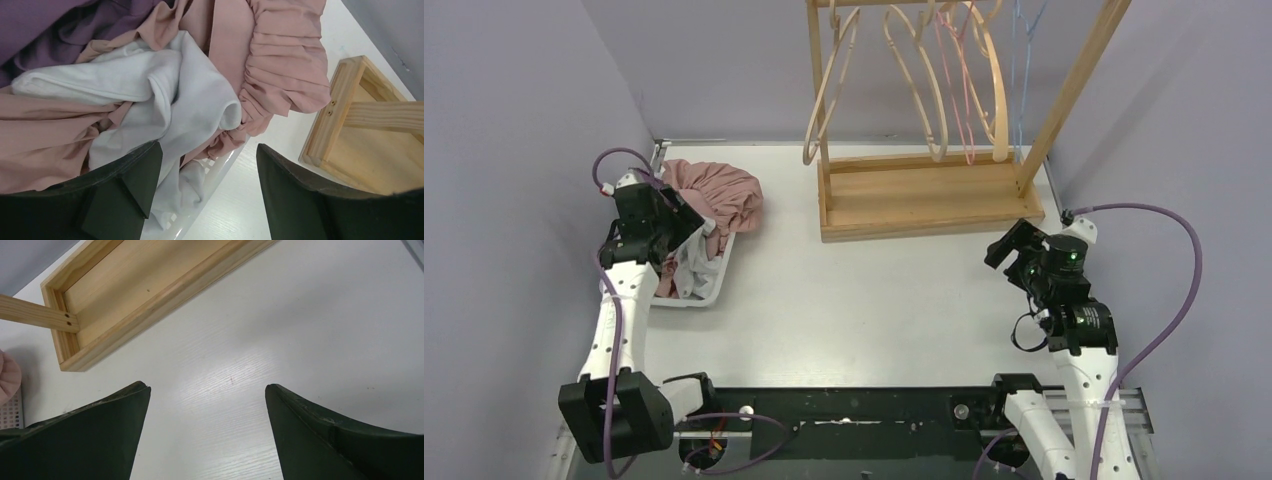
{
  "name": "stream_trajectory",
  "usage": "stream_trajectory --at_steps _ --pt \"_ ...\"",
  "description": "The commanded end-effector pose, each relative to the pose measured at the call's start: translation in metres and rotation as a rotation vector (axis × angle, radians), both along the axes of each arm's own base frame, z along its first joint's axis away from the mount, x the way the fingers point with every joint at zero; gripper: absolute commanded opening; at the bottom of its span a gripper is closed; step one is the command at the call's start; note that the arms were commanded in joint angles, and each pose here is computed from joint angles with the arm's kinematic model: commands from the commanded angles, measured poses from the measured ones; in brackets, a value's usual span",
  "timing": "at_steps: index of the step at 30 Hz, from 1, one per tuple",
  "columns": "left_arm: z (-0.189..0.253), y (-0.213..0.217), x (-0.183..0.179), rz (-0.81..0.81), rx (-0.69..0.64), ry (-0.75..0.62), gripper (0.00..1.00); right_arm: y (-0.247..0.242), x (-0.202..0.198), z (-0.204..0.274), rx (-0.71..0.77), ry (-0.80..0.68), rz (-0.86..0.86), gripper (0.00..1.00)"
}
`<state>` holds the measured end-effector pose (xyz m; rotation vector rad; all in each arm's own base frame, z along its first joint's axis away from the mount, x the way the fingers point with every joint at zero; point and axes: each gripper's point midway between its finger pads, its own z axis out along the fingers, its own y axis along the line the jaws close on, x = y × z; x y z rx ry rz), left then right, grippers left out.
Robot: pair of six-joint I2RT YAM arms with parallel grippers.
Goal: Place the skirt on the hanger
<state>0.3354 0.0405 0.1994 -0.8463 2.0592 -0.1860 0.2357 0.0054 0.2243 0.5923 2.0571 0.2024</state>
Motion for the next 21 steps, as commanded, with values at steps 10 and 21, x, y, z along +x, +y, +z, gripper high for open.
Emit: stream_trajectory --at_steps 10,21 --pt "-0.028 0.001 0.023 -0.067 0.019 0.097 0.46 0.006 0.020 0.004 0.090 -0.062 -0.033 0.85" --pt "0.035 0.003 0.038 -0.177 0.148 -0.038 0.00 0.003 0.016 0.033 0.085 -0.094 -0.043 0.84"
